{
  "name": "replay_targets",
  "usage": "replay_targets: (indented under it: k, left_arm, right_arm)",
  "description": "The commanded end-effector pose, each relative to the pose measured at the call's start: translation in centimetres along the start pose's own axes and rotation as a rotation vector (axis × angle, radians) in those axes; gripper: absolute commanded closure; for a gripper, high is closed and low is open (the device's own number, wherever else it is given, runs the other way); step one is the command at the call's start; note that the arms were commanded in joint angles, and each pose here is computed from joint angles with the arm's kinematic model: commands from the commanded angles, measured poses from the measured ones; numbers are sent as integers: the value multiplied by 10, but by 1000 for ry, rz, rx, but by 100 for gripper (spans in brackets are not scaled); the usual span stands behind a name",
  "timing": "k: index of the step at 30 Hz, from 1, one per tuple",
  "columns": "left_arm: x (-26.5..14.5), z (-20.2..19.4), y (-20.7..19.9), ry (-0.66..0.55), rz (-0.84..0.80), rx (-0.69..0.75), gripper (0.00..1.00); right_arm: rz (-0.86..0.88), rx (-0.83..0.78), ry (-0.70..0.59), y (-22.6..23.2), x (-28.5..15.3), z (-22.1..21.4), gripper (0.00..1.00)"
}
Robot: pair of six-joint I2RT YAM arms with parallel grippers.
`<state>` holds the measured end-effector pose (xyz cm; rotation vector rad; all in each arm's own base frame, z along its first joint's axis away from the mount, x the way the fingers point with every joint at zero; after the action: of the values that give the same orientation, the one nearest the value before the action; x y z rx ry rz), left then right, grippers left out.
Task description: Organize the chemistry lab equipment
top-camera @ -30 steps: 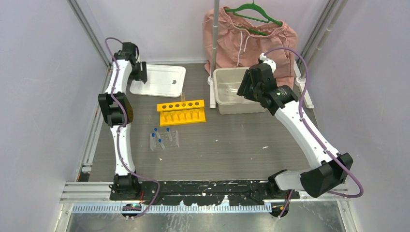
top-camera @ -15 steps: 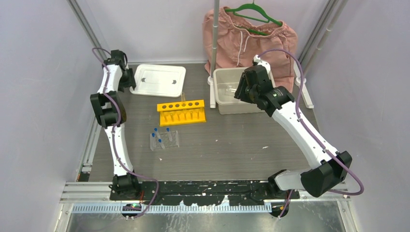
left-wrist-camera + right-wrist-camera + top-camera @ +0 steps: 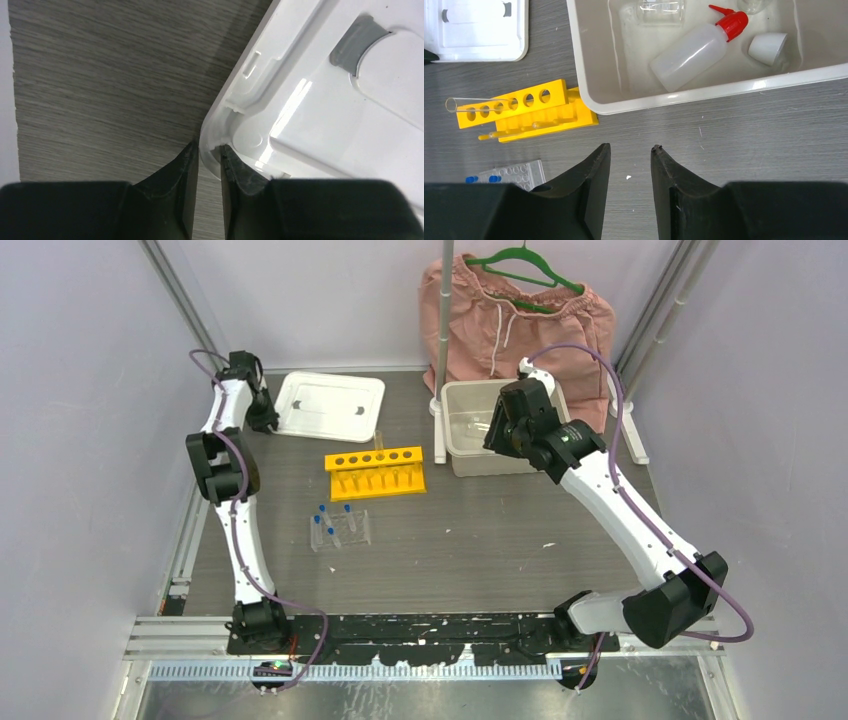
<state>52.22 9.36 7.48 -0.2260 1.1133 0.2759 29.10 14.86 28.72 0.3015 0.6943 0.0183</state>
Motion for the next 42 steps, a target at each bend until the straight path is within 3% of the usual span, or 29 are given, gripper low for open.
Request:
replay_targets:
  k: [1, 7, 15, 30, 42]
  left_arm:
    - [-9, 7, 2, -51, -7, -40, 78]
    - [-16, 1, 7, -50, 25, -44, 99]
    - [-47, 6, 1, -113, 31, -49, 100]
    - [-149, 65, -45, -496, 167, 149, 100]
    - [-256, 108, -94, -909, 195, 338, 100]
  right_arm:
    - [13, -2, -49, 3, -11, 7, 59]
    - [13, -11, -46, 5, -10, 5, 60]
    - [24, -25, -42, 6, -12, 1, 60]
    - [60, -39, -55, 4, -29, -8, 61]
    - [85, -34, -72, 7, -41, -7, 61]
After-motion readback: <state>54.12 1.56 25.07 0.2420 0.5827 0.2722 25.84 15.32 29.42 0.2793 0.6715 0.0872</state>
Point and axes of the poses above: each gripper's point midway between its finger pads, its own x axis out along the fingers, its own y axis along the line the jaws close on, z = x × y, the point moved 5 cm from there along -x, back along the fingers
